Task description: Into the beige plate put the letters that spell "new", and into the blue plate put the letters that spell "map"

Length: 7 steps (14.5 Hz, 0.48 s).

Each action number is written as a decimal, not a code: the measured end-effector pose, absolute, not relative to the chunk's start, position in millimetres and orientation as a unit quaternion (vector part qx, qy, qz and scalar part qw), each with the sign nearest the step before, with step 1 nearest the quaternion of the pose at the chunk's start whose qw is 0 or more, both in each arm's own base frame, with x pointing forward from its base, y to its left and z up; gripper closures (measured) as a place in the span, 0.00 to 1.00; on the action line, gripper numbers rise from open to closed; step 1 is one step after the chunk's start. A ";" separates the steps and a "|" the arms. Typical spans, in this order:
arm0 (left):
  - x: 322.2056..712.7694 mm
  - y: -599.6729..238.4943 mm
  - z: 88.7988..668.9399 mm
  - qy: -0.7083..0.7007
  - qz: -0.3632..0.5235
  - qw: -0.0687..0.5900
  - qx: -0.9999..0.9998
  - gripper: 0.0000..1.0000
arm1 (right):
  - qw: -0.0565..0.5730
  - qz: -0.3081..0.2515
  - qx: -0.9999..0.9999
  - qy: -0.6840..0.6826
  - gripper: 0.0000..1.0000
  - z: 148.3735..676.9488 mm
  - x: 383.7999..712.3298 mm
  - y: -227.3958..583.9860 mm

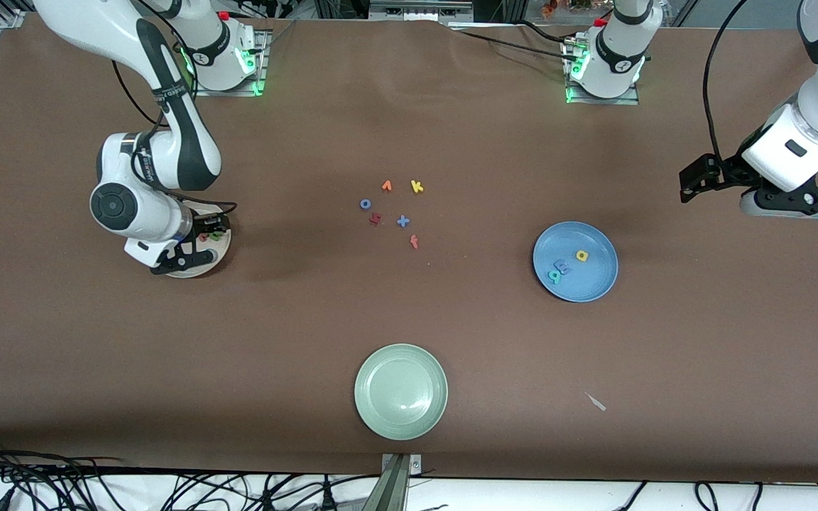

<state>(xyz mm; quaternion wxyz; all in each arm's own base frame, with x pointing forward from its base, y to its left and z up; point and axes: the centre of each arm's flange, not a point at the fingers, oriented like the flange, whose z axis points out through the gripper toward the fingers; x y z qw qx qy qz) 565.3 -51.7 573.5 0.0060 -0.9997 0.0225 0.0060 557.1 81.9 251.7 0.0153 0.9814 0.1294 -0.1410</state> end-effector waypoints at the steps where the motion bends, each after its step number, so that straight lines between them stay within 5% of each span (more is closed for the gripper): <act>1: 565.2 -51.7 573.4 0.022 0.006 0.006 -1.000 0.00 | 0.013 -0.153 0.979 0.131 0.02 267.5 564.2 86.3; 7: 564.8 -51.7 573.3 0.022 0.008 0.006 -1.000 0.00 | 0.008 -0.185 0.972 0.145 0.00 355.4 589.4 115.3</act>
